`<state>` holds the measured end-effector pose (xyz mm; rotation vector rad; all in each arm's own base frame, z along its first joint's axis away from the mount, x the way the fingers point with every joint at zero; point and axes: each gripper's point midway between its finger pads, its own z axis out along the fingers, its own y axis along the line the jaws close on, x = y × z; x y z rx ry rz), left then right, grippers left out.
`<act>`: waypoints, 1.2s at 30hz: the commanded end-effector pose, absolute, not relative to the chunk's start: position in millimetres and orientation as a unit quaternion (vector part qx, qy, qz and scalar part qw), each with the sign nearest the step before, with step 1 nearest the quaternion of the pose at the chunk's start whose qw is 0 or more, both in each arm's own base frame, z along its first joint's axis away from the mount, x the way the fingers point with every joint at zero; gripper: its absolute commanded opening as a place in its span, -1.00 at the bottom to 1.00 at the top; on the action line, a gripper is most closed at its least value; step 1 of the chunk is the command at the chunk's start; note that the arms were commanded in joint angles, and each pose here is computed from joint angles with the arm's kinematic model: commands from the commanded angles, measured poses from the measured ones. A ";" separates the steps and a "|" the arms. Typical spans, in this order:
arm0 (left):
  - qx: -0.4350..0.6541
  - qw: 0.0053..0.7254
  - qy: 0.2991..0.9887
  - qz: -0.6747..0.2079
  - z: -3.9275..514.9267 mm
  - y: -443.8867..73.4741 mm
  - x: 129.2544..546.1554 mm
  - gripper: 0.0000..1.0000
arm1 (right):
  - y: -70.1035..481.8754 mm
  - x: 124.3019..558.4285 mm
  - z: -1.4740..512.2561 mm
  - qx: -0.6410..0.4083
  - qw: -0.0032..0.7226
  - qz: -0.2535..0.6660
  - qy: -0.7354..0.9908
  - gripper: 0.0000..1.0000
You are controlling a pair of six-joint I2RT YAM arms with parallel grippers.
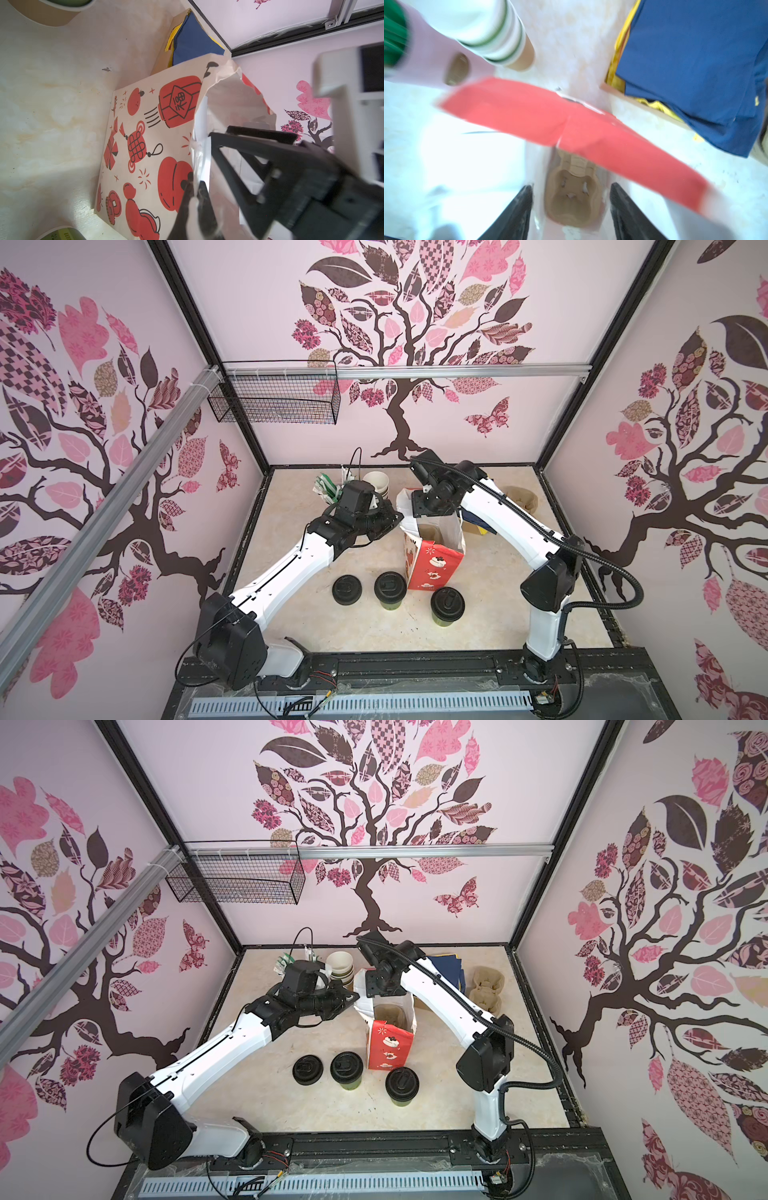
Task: Pack the takeout coffee
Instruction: 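Lift the right gripper up out of the gift bag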
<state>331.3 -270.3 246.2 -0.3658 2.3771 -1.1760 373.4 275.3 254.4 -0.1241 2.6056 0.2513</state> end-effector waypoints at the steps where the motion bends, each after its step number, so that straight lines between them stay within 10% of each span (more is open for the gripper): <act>1: -0.115 0.236 0.861 -0.435 251.9 -276.0 333.5 -1.00 | 273.5 359.6 317.7 -0.045 0.306 0.146 0.940 0.30; 11: -0.110 0.242 0.858 -0.439 258.5 -277.6 335.5 -0.81 | 233.5 299.8 395.6 -0.055 0.325 0.181 0.927 0.46; 21: -0.101 0.244 0.857 -0.442 265.6 -279.1 334.4 -0.35 | 183.9 256.9 320.4 -0.001 0.257 0.115 0.960 0.65; 36: -0.092 0.253 0.862 -0.429 273.9 -273.8 338.6 -0.13 | 182.1 297.6 269.9 0.053 0.275 0.065 0.958 0.01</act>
